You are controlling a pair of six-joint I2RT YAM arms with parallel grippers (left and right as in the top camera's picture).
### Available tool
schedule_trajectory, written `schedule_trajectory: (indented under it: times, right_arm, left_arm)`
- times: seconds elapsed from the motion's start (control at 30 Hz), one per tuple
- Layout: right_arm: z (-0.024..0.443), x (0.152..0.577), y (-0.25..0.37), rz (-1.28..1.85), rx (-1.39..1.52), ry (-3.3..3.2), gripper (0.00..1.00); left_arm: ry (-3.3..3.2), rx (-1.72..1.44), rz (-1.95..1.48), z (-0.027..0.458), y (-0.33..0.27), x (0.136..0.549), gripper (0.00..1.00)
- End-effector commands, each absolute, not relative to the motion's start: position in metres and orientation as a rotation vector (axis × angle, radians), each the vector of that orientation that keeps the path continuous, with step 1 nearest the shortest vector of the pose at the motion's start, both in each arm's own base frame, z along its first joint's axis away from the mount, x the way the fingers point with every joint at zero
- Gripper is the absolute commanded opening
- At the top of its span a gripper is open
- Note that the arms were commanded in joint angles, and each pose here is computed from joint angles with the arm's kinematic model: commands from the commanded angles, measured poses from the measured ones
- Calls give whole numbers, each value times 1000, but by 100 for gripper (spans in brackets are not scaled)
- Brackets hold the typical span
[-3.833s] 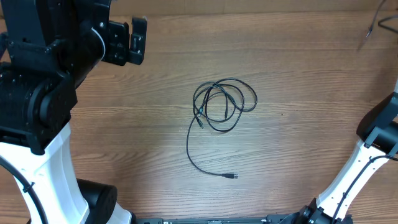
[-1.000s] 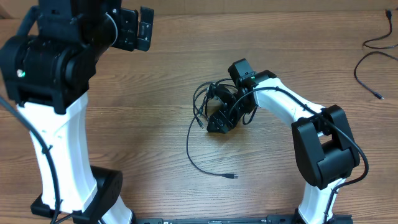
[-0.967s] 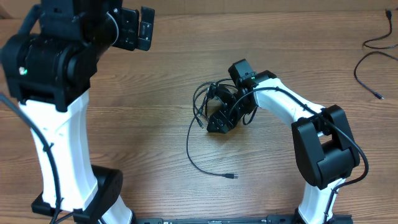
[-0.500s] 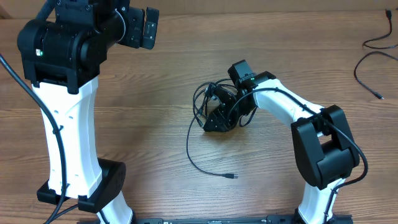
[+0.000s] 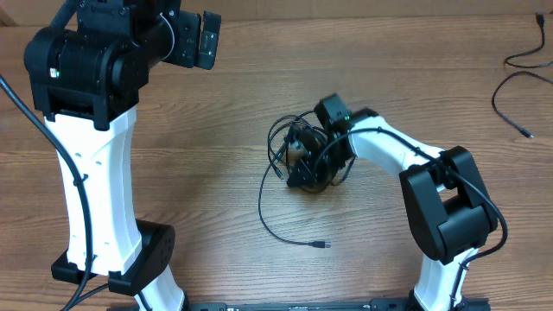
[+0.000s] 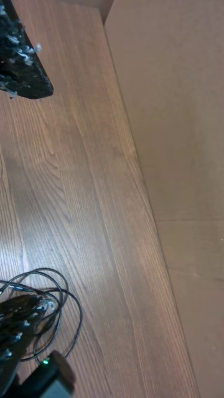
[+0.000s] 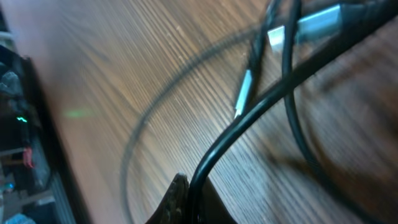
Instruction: Untangle cables
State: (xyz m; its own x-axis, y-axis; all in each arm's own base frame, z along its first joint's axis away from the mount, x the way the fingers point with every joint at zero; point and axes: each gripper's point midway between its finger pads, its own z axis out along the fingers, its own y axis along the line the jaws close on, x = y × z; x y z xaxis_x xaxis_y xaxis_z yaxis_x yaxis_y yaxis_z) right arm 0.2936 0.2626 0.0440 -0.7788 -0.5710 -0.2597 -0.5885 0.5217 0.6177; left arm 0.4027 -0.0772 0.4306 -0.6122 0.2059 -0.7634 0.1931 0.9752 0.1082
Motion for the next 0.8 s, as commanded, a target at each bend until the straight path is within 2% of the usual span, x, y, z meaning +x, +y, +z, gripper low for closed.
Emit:
schedule_trajectory:
  times: [0.0,0.1,0.17,0.27,0.4,0.53,0.77]
  right_arm:
    - [172,344,291,1112,-1010,2404,4]
    - [272,370,292,992,-960,2223,4]
    - [358,376,287,911,-910,2072,4]
    - [425,364,280,853,-936,1907,4]
    - [498,373,244,569,-795,1756,4]
    - [547,368,211,400,-664,1658,4]
    - [525,448,150,181,-428,1735,4]
  left_arm:
    - [2237,284,40,432,-75,405,100]
    - [2237,285,40,432,-75,405,100]
    - [2237,285,40,432,-75,405,100]
    - [2236,285,40,432,-75,405,100]
    - [2227,283,40,434,-75,406,100]
    - [2224,282,39,434,-76,407,100]
    - [2234,284,40,432,-75,405,100]
